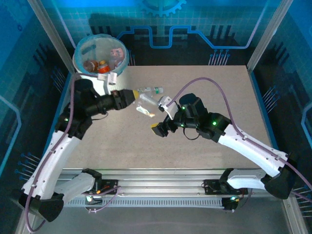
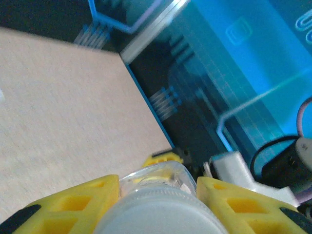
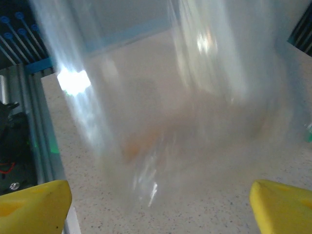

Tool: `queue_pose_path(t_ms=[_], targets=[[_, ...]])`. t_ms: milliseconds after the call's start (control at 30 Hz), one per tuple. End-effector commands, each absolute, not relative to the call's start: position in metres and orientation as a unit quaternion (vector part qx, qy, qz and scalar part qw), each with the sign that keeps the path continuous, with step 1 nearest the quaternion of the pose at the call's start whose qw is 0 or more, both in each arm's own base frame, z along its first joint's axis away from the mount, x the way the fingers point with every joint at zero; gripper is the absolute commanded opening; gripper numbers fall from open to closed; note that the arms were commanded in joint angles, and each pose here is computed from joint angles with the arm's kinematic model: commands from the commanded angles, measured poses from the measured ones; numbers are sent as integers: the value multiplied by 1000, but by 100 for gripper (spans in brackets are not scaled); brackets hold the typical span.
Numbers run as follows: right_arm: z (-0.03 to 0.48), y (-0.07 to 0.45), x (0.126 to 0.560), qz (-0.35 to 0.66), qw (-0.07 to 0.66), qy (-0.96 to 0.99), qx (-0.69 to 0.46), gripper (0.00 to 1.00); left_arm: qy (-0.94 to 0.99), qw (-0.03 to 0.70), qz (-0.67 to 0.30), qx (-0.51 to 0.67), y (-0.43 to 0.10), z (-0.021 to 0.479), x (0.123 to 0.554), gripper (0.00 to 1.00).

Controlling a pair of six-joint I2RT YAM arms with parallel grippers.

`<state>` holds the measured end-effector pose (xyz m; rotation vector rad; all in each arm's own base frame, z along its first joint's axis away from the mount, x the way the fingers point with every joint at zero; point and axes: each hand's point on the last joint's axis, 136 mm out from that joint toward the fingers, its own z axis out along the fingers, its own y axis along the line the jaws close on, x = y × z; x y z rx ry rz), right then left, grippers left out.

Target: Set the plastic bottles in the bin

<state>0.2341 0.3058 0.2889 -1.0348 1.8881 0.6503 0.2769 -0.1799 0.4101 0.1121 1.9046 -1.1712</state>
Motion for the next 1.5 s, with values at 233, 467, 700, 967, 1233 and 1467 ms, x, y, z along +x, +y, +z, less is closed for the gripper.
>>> queue_pose_path(t_ms=[233, 467, 700, 967, 1233, 1467], targets=[[337, 317, 252, 255, 461, 755, -391, 97, 737, 639, -210, -57, -48, 516, 356, 0], [337, 332, 254, 259, 444, 755, -407, 98, 762, 631, -82, -120, 25, 506, 423, 0], [330, 340, 255, 257, 431, 760, -413, 98, 793, 589, -20, -155, 74, 455, 491, 0], [319, 342, 262, 237, 423, 770, -416, 99, 823, 550, -7, -142, 83, 398, 544, 24], [303, 344, 277, 198, 410, 783, -425, 100, 823, 550, -19, -141, 80, 396, 548, 72], [289, 346, 313, 181, 390, 800, -419, 100, 807, 573, -35, -137, 74, 422, 537, 72]])
